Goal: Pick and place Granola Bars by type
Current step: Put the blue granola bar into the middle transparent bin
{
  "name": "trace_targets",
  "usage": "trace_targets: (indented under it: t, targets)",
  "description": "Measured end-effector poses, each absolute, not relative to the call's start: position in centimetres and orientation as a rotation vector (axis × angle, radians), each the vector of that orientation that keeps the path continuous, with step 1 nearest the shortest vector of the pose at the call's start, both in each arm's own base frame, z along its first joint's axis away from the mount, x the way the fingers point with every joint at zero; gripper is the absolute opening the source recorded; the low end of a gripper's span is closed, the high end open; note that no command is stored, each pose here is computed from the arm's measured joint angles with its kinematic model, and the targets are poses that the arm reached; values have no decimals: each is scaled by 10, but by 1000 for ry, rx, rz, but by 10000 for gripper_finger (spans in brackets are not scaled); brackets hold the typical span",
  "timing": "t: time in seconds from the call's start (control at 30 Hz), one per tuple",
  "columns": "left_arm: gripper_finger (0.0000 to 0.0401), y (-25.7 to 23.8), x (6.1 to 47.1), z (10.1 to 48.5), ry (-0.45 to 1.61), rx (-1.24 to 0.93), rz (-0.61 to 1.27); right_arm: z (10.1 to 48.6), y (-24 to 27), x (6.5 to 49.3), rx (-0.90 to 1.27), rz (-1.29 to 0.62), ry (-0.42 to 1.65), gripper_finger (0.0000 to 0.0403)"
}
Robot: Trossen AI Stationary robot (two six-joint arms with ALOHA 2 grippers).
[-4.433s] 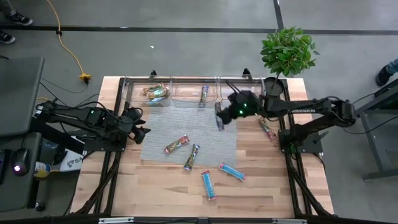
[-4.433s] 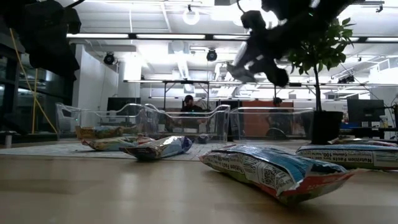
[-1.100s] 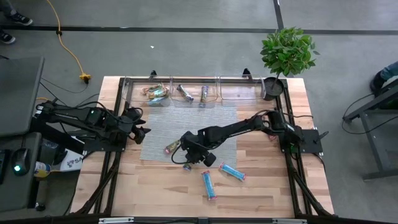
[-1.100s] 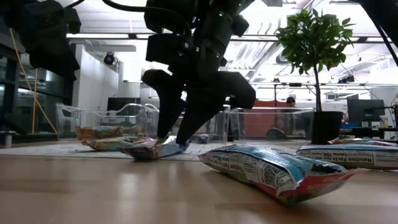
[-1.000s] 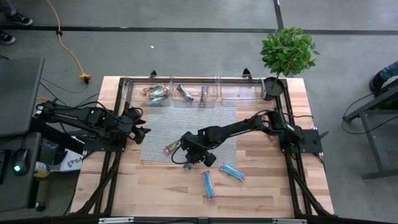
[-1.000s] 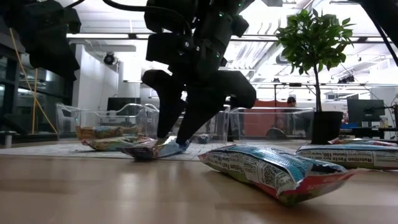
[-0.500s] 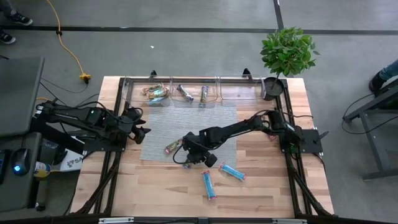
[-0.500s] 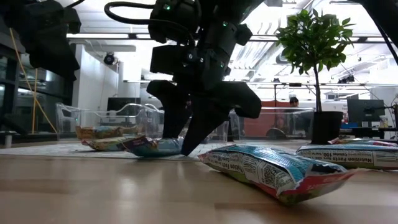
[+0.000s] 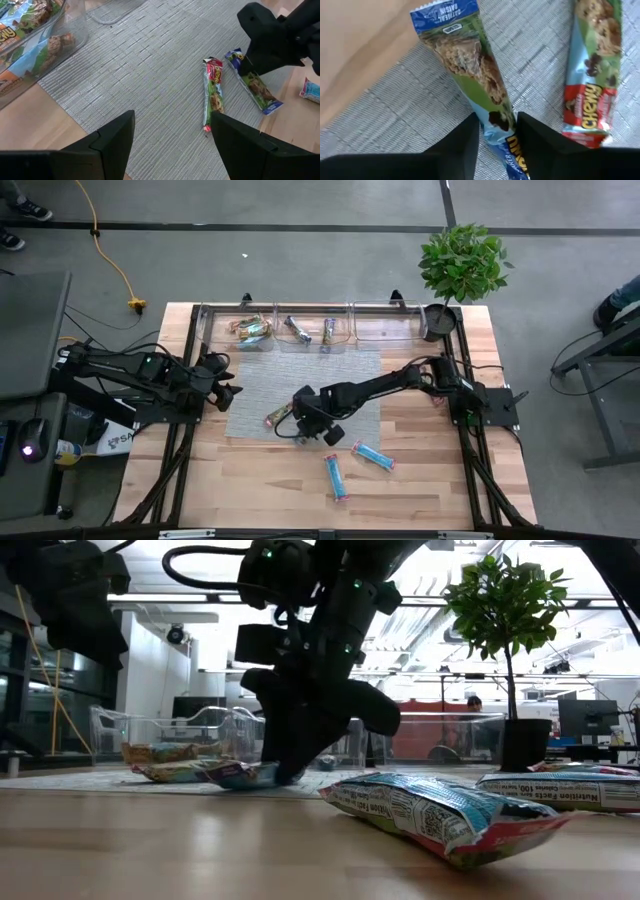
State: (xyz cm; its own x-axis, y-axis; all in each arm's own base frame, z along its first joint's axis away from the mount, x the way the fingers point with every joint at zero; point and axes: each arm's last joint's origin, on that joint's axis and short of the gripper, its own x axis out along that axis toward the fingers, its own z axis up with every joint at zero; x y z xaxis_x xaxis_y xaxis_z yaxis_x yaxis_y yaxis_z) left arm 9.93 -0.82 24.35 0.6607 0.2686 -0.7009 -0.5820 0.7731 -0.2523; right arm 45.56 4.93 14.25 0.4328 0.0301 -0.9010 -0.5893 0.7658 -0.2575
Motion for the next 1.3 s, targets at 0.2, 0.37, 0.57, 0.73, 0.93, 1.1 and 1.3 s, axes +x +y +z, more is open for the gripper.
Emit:
trace_targets:
  t: [0.2,0.37,0.57,0.73,0.93,1.1,1.3]
  targets:
    - [256,-8,99,243,694,-493,505,151,50,460,-627,379,1047,79]
    - [256,-8,99,244,694,-493,505,170,49,470,-635,299,1002,61]
    - [256,-8,99,243,694,-493,505,206,33,484,-657,123,957,55]
    - [256,-8,99,244,694,-493,505,242,-2,492,-664,-75,929,55]
    - [256,-8,99,243,695,-488,504,275,-80,488,-465,-407,906,55]
    - [256,-8,99,244,695,-488,503,283,-149,466,-173,-625,914,55]
    - [256,-8,99,244,695,-488,504,262,-198,435,128,-704,1026,55]
